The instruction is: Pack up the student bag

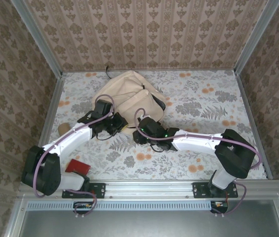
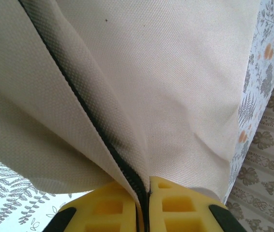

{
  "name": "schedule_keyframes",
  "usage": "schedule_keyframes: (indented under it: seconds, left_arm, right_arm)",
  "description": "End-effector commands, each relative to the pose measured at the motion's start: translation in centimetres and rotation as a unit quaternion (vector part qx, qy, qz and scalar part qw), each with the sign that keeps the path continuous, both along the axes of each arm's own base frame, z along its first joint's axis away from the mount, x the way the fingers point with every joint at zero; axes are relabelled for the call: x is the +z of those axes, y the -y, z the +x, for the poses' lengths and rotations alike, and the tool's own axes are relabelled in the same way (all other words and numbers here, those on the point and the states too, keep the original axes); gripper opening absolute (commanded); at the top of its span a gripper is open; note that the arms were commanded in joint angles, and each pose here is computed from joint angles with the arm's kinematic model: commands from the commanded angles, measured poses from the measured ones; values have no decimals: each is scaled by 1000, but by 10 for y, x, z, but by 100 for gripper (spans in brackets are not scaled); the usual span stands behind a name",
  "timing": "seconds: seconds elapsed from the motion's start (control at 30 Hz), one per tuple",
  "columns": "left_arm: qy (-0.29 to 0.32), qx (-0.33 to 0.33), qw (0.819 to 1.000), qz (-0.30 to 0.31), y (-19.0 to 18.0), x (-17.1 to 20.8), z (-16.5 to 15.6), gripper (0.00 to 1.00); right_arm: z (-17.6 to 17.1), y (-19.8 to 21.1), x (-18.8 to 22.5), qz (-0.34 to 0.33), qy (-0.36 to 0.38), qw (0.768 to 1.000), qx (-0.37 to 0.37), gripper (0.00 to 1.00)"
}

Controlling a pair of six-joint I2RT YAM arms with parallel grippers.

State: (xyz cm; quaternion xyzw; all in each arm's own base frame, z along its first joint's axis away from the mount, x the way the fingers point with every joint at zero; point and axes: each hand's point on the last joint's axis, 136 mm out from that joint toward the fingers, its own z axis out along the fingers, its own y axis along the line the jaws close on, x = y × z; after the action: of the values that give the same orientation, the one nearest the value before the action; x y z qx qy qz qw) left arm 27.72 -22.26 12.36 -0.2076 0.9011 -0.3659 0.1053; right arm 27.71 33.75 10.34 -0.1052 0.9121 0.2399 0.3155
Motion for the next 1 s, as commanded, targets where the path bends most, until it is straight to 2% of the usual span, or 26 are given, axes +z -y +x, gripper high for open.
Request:
schedule_keyframes:
  seconds: [0.0, 0.2, 0.4, 0.53, 0.67, 0.97]
  left_arm:
    - [22, -10, 1000, -12, 6, 17, 3, 10]
    - [17, -6, 1000, -8, 5, 13, 2, 9]
    - [13, 0, 1000, 8, -1, 6, 1, 8]
    - [10, 29, 998, 62, -23, -6, -1, 4]
    - [4, 36, 995, 89, -36, -21, -6, 2]
    - [-12, 38, 994, 101, -44, -38, -14, 0]
  right_arm:
    - [13, -10, 16, 12, 38, 999, -6, 34]
    - [18, -3, 12, -12, 39, 999, -23, 23]
    - [18, 17, 10, -51, 35, 997, -52, 5]
    - [8, 38, 8, -92, 19, 994, -52, 3]
    - [1, 66, 1, -136, -10, 989, -62, 2]
    - [6, 126, -7, -216, -29, 967, -130, 0]
